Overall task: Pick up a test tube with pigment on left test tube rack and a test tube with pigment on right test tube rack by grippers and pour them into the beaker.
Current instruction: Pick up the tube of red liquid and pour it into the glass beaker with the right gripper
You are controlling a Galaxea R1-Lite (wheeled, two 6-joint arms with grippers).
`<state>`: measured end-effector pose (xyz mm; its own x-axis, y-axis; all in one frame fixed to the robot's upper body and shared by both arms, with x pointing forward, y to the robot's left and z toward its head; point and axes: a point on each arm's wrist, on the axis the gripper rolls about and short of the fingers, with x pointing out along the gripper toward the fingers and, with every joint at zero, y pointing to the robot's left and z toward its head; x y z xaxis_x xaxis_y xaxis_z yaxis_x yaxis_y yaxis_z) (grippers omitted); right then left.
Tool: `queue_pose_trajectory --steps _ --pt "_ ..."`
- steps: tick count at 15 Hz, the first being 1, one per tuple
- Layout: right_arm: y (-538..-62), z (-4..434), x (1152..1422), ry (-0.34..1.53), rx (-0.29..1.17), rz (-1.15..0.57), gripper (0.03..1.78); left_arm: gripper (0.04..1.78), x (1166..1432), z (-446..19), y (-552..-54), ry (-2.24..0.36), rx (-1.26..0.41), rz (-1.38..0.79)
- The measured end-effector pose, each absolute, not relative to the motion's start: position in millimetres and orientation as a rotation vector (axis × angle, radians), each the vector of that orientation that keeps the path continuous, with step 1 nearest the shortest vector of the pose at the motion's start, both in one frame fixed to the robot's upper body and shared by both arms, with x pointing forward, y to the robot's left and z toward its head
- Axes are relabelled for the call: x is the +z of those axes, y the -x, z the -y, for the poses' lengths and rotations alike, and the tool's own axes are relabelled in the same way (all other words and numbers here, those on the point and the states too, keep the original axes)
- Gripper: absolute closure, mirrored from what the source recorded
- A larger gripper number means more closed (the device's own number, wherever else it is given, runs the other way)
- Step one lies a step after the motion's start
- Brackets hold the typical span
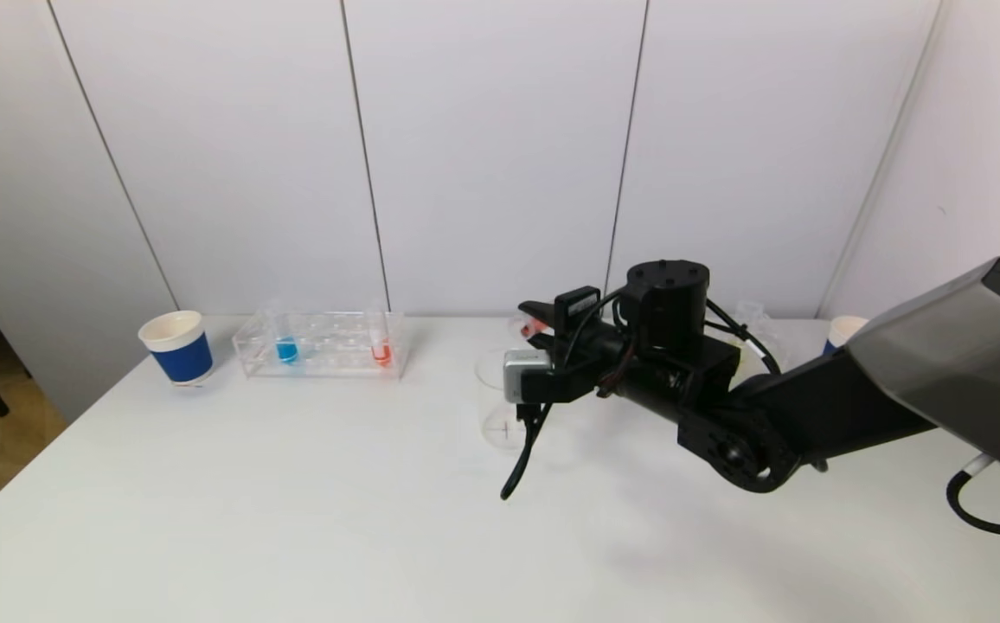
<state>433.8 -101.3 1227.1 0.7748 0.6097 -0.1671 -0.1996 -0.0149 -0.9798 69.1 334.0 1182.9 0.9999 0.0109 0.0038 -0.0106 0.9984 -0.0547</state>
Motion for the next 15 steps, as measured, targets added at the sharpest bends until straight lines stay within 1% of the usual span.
queue_pose_trajectory --steps 15 --pt "-428.1 93.4 1229.8 1.543 0.66 0.41 1.33 0.06 1182.9 -334.0 -69.1 0.054 0.011 0.004"
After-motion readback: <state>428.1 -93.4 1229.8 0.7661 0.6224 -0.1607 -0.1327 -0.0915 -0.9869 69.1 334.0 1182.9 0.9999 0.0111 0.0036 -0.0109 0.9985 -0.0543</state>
